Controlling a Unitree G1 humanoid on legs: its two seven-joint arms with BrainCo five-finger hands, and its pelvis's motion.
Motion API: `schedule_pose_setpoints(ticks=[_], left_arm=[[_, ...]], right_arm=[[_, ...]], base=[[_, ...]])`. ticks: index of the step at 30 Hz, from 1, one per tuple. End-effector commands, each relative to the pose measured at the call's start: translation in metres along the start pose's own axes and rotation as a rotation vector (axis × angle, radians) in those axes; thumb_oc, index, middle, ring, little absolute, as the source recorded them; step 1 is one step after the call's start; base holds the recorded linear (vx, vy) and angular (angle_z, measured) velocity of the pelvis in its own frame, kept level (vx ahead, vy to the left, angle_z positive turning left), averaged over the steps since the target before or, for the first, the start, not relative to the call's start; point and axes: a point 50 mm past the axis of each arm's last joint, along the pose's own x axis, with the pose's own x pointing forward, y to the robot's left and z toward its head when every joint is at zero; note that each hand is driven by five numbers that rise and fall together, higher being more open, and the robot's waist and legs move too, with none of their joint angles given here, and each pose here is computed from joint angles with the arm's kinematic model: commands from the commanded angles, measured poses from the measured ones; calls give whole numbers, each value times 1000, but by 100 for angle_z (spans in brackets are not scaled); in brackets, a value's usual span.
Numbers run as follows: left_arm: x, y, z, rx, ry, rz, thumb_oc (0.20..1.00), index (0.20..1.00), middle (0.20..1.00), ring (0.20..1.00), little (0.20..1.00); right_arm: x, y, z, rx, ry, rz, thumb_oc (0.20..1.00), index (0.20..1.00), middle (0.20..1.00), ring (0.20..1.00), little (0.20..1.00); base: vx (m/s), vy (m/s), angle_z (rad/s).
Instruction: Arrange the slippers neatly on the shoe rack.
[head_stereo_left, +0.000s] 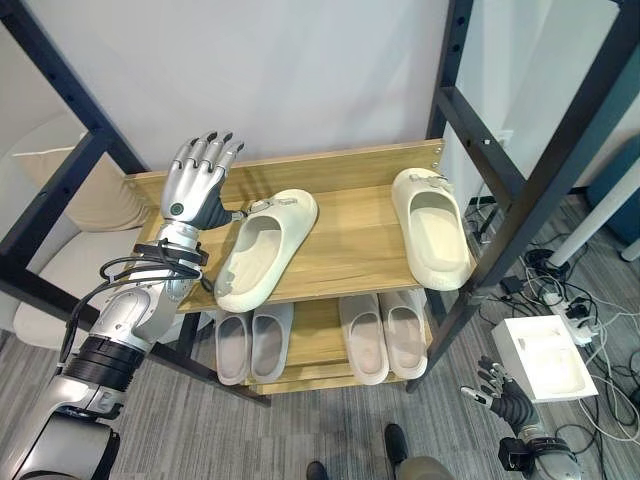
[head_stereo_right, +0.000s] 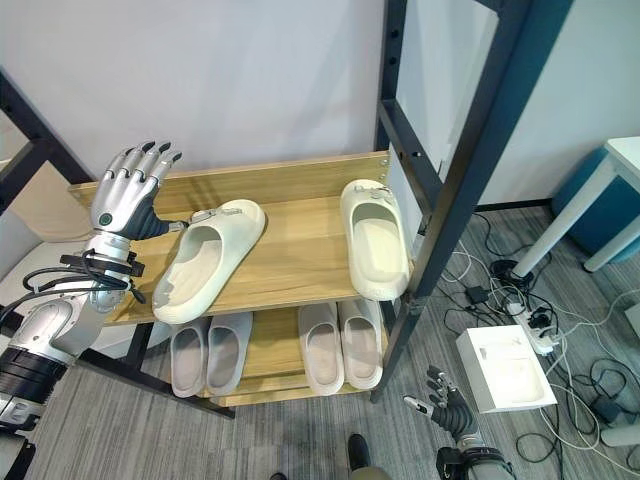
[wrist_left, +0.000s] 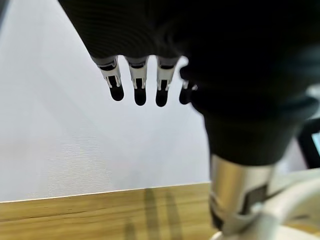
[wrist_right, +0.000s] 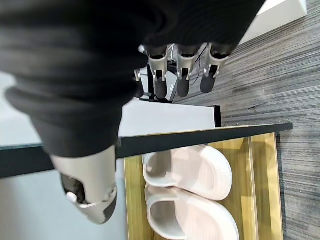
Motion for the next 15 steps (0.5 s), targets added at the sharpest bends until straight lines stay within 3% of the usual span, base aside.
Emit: schedule_pose_setpoints(ticks=[1, 7, 15], left_arm=[[25, 15, -17, 74, 48, 39, 1000, 1000, 1000, 1000, 1000], [38, 7, -26, 148, 79, -36, 1000, 1000, 1000, 1000, 1000], [24, 24, -44, 42, 192, 93, 1000, 1000, 1000, 1000, 1000]], right_arm=[[2, -4, 15, 8, -78, -13, 1000, 1000, 1000, 1000, 1000], [1, -5, 16, -1, -82, -13, 1000, 1000, 1000, 1000, 1000], [0, -3, 10, 15, -64, -23, 1000, 1000, 1000, 1000, 1000]], base=[[8, 2, -14], [6, -5, -8], [1, -4, -2]])
